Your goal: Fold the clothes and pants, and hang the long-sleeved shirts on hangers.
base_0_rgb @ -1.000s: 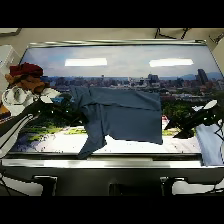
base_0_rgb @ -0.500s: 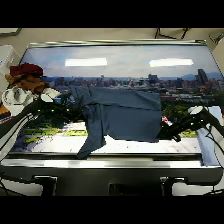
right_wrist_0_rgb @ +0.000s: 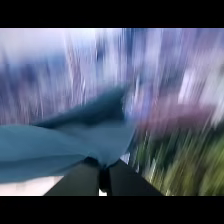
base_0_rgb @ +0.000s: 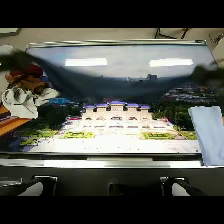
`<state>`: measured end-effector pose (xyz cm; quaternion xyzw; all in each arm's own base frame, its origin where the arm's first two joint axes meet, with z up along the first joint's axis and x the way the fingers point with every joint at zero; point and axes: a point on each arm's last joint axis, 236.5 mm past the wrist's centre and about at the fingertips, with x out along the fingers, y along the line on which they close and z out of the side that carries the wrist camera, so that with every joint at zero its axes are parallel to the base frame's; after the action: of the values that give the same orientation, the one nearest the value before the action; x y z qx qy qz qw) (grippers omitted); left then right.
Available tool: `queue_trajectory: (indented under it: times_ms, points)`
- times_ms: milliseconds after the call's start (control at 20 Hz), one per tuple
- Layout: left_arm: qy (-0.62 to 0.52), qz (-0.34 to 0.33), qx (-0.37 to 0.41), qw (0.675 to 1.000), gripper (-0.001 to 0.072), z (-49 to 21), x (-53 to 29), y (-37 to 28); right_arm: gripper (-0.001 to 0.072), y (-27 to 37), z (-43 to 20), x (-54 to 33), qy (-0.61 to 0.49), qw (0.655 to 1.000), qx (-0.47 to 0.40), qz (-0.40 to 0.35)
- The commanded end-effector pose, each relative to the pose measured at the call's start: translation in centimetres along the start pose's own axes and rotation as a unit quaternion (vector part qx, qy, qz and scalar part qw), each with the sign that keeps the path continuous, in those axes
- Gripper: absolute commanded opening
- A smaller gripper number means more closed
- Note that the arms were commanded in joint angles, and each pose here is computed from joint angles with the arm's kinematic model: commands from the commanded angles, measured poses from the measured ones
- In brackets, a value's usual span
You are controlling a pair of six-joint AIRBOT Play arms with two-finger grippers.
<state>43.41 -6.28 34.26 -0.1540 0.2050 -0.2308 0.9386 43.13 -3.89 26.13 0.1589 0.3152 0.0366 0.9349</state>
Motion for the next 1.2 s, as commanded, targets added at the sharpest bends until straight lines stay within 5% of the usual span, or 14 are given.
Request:
queue_trajectory:
  times_ms: [0,350,500,750,900,1150]
  points:
    - [-0.278,0.051,0.155,0.947,0.0022,13.6,-18.3,-11.3,0.0034,6.5,12.8,-22.6,-0.341,0.932,-0.109,-0.053]
    - [-0.4,0.03,0.179,0.898,0.0021,13.8,-28.4,-20.3,0.0034,11.5,11.6,-34.6,-0.468,0.877,-0.109,-0.027]
    - [-0.356,0.068,0.154,0.919,0.0021,13.3,-26.0,-16.7,0.0034,10.5,12.6,-32.4,-0.454,0.887,-0.084,-0.02]
    - [-0.019,0.076,0.027,0.997,0.0022,0.6,-10.4,-3.8,0.0033,2.3,4.3,-10.6,-0.076,0.996,-0.012,-0.044]
    - [0.116,0.054,-0.06,0.99,0.0022,-10.2,-0.8,2.2,0.0032,-0.4,-4.5,5.0,0.125,0.991,0.007,-0.035]
    - [0.199,0.131,-0.242,0.94,0.0024,-27.5,9.5,13.6,0.0034,-1.1,-14.5,22.9,0.22,0.971,0.08,-0.046]
